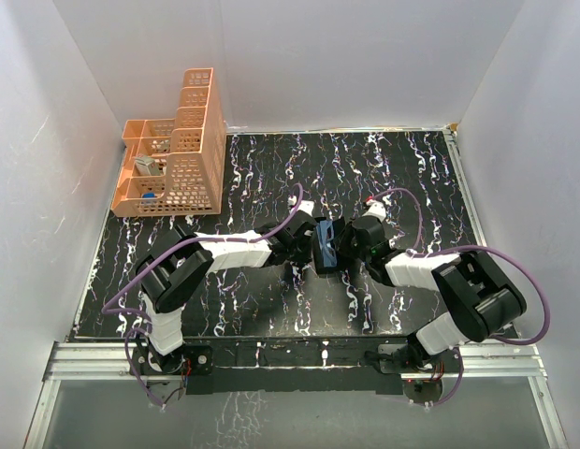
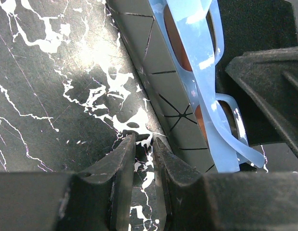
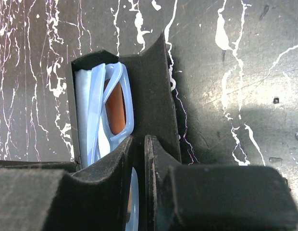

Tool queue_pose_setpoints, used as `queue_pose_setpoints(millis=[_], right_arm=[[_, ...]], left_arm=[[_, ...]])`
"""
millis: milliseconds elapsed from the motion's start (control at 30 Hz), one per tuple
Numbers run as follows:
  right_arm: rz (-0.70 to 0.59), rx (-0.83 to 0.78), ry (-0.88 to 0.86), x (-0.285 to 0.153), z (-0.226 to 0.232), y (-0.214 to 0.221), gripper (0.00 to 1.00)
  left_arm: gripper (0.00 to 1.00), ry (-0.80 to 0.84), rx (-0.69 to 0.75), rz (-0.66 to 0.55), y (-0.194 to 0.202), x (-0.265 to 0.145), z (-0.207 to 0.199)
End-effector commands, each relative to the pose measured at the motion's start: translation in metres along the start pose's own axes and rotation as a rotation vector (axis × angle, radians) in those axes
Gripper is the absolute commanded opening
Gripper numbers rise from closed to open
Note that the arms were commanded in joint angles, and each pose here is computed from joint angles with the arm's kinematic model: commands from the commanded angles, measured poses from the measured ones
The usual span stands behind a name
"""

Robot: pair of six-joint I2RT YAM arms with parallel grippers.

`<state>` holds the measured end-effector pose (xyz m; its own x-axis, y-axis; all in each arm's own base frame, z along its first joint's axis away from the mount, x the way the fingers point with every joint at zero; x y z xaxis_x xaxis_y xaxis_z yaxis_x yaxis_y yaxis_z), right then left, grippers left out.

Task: Organize the sunglasses
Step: Place the sunglasses in the sunglasses case.

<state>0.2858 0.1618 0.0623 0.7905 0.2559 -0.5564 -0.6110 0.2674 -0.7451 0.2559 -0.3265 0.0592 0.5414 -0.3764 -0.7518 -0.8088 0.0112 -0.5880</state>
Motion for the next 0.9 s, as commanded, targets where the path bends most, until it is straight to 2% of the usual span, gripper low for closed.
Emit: queue_pose_setpoints(millis=[0,433,867], right_arm=[[-0.097,0.002,-0.041,0.004,0.014,-0.030,0.14],[-0.085,0.001,-0.049,0.014,0.018,-0.034,0.15],[-0.071,0.003,-0.072,0.017,0.020,-0.031,0.09]], left_arm=[[0.21,0.011,0.000,-0.021,-0.008,-0.005,-0.004],[0.21,0.009,-0.001,-0.017,-0.006,-0.004,-0.004],[0.21,0.006,0.000,-0.017,-0.006,-0.003,-0.003]])
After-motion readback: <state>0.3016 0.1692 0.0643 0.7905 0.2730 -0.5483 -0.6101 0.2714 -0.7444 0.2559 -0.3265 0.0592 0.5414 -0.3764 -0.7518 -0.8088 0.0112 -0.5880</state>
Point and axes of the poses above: each gripper's point midway between its finger pads, its own x axis out along the fingers, its own z axis along the line the jaws close on, y = z × x, the point moved 5 cm from there along -x, back along the fingers, and after that the axes turned 7 degrees about -x, right-handed, at the moved point
